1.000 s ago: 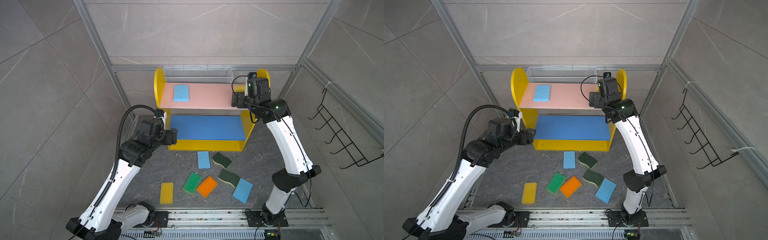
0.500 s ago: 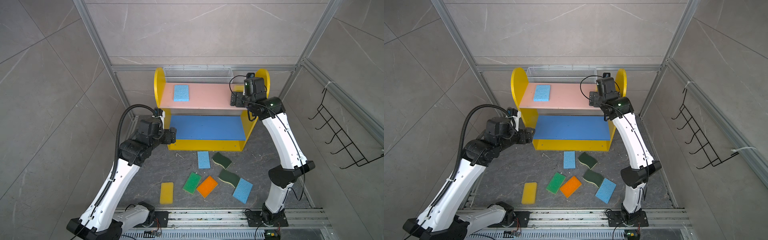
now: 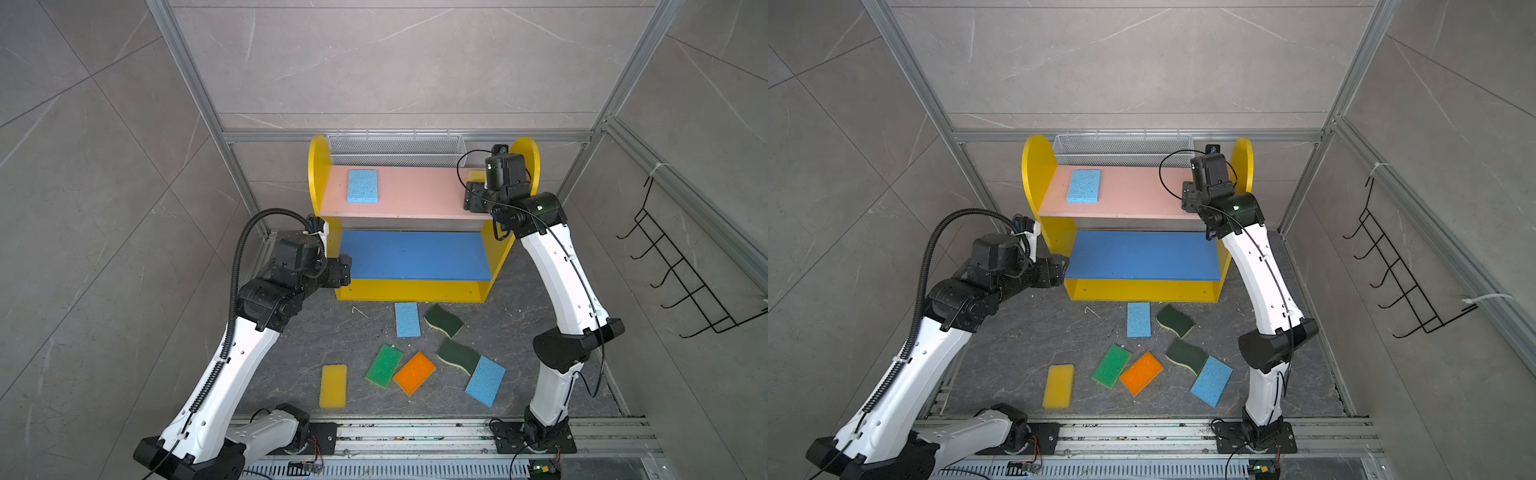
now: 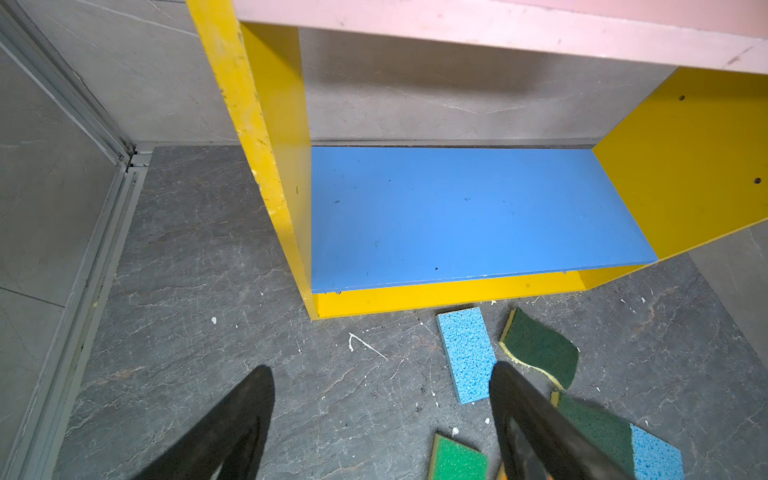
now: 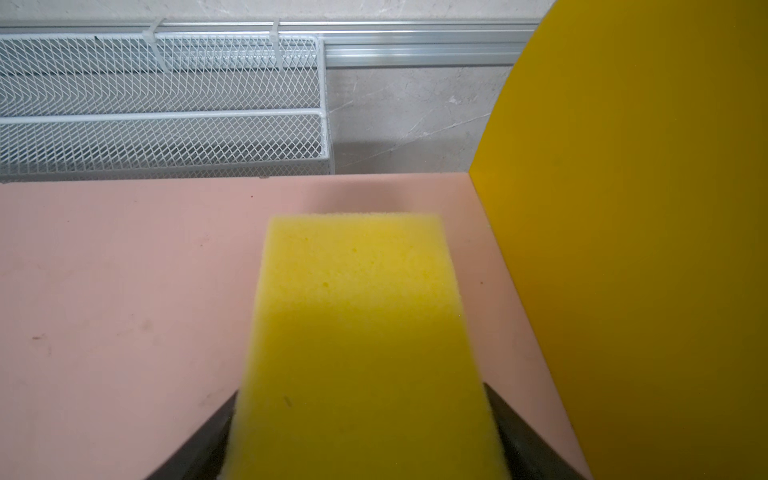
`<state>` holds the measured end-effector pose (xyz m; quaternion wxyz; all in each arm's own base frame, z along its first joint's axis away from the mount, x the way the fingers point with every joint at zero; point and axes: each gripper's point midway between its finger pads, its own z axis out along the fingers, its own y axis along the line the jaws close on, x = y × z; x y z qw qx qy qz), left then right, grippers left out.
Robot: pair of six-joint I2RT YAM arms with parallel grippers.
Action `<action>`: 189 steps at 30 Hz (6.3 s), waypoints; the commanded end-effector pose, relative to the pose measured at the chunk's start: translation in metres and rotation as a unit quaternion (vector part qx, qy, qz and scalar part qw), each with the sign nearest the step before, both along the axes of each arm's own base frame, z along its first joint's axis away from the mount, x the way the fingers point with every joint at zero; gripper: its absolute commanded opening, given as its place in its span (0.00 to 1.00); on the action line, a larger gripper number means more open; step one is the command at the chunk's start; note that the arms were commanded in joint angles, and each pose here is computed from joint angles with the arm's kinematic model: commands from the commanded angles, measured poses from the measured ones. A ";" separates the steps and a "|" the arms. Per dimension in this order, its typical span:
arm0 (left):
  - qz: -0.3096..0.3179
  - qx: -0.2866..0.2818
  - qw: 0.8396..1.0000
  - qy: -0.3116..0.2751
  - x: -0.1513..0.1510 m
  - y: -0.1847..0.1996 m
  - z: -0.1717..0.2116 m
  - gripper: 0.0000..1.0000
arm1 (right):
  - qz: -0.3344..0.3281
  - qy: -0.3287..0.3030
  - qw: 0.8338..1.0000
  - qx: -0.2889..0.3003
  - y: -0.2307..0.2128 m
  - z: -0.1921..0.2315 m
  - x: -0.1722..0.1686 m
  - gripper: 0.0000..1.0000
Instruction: Place and organize the cleaning sponges onto the shelf
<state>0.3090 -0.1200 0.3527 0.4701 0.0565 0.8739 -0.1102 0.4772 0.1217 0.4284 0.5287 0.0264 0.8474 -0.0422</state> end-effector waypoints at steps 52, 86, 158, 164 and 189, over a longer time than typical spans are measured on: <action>-0.007 -0.021 1.000 -0.014 -0.006 0.004 0.012 0.84 | -0.012 0.044 0.999 0.010 0.003 -0.013 -0.031 0.85; -0.017 -0.037 0.999 -0.006 -0.012 0.000 0.016 0.84 | 0.029 0.009 0.999 -0.022 0.013 0.018 -0.063 0.99; -0.035 0.023 0.989 0.144 -0.055 -0.070 -0.127 0.81 | 0.102 0.128 0.985 0.051 -0.002 -0.113 -0.219 0.98; -0.022 0.010 0.988 0.155 -0.053 -0.124 -0.171 0.83 | 0.150 0.199 0.965 0.083 0.028 -0.185 -0.221 0.99; 0.001 0.035 0.966 0.257 -0.025 -0.207 -0.302 0.96 | 0.062 0.233 0.960 0.140 -0.042 -0.239 -0.216 0.99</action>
